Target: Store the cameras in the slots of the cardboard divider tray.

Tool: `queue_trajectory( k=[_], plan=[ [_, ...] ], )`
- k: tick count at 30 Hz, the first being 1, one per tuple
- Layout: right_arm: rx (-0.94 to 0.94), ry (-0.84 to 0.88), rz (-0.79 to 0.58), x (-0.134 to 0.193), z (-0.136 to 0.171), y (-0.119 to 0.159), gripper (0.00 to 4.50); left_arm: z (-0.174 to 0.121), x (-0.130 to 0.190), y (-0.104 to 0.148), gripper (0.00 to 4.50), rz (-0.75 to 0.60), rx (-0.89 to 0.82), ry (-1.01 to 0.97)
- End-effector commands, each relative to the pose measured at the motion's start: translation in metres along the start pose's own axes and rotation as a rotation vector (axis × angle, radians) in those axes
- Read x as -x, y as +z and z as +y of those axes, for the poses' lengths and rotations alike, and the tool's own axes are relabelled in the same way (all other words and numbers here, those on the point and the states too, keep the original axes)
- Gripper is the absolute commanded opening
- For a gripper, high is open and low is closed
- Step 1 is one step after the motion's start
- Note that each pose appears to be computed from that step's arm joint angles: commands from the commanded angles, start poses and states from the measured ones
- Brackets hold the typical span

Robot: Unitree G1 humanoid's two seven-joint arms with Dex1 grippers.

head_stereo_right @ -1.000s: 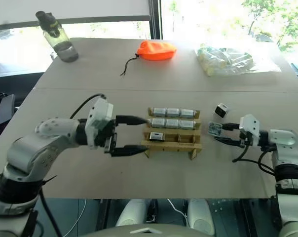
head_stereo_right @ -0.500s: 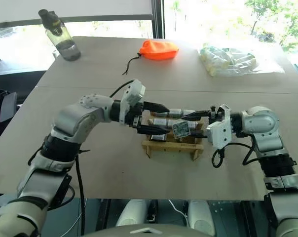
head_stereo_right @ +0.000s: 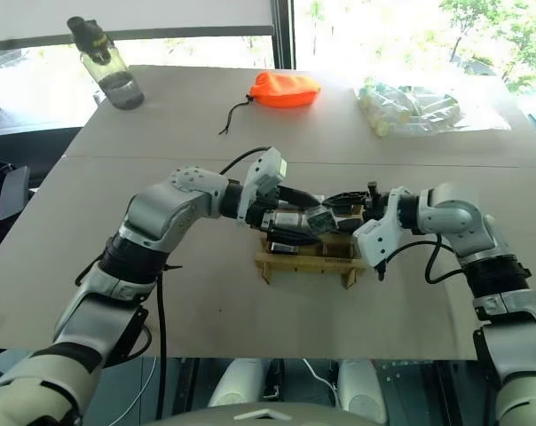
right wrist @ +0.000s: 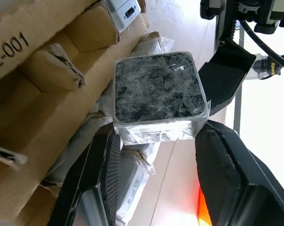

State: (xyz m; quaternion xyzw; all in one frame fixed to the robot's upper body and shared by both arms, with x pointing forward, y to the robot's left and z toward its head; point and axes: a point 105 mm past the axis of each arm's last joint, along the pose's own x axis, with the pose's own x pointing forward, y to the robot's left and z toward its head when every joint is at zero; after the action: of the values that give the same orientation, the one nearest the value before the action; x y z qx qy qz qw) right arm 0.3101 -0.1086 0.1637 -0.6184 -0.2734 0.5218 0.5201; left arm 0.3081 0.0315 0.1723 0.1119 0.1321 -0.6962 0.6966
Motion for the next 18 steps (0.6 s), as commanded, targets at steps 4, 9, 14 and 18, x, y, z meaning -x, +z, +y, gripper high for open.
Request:
queue_trajectory(
  k=[4,9,14,18],
  plan=[
    [0.103,-0.072,-0.02,0.001,-0.016,0.003,1.73,0.002,-0.005,0.003,4.5,0.022,0.001,0.011],
    [0.103,-0.065,-0.024,-0.004,-0.01,0.002,1.73,0.006,-0.006,0.006,3.23,0.008,0.009,0.031],
    [0.098,-0.059,-0.025,-0.008,-0.004,0.001,1.73,0.007,-0.006,0.009,1.0,0.001,0.013,0.036],
    [0.081,-0.045,-0.026,-0.008,0.002,0.002,2.23,0.008,-0.007,0.009,0.76,0.005,0.019,0.038]
  ],
)
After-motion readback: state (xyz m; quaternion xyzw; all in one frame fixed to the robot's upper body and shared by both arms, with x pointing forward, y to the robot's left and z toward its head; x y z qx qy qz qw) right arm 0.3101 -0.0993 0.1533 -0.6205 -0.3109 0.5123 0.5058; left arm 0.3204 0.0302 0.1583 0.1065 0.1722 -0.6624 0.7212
